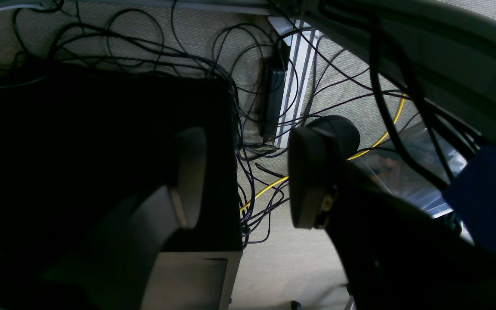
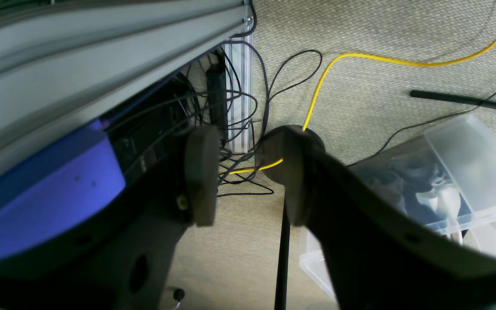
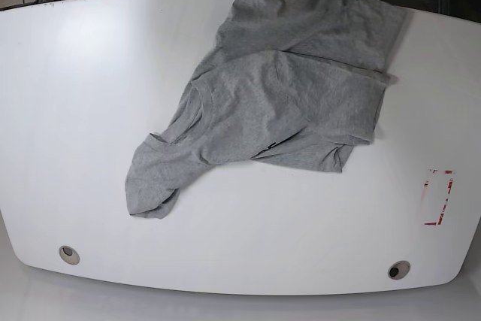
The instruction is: Layout the t-shirt on the table in an organized manner, then fold the t-shirt properly
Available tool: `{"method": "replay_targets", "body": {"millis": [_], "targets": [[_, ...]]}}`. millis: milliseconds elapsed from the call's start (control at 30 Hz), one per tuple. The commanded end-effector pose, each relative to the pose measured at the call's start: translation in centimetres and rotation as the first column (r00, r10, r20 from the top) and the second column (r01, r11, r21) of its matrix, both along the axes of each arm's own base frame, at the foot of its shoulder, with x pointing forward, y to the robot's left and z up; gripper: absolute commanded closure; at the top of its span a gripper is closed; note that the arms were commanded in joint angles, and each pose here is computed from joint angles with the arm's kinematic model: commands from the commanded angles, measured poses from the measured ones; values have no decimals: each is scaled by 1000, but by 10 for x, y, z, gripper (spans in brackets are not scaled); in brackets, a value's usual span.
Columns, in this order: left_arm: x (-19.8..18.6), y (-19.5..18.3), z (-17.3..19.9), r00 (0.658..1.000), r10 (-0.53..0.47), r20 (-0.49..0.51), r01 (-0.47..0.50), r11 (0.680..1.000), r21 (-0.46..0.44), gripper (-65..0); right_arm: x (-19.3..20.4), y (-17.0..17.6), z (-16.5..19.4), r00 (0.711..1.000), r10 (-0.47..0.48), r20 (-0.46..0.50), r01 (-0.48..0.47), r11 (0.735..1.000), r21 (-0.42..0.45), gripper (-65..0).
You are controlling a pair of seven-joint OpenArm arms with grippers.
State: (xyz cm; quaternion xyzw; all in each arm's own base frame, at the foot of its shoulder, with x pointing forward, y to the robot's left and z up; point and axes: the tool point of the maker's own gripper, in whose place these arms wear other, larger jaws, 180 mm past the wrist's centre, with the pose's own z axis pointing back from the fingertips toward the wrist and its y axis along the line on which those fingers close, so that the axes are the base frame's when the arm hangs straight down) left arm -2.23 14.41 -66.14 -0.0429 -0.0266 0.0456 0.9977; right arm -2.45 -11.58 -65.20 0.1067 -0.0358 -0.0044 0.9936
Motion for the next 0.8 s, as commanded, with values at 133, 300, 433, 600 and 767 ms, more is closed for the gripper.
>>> {"method": "replay_targets", "body": {"millis": [133, 300, 433, 600, 767], "targets": [[-8, -3, 0, 1000, -8, -19, 8, 1000, -5, -290, 2, -2, 0, 1000, -1, 7, 1, 1000, -4, -245], [-7, -3, 0, 1000, -9, -14, 9, 1000, -4, -290, 2, -2, 0, 1000, -2, 6, 2, 1000, -2, -243], [-8, -2, 0, 1000, -9, -13, 8, 1000, -6, -291, 1, -3, 0, 1000, -2, 5, 3, 1000, -4, -243], [-9, -2, 0, 1000, -10, -17, 10, 1000, -6, -290, 2, -3, 0, 1000, -3, 6, 4, 1000, -4, -243], [-10, -2, 0, 1000, -8, -15, 8, 1000, -5, -294, 2, -3, 1, 1000, -1, 5, 1, 1000, -4, -242]]}}
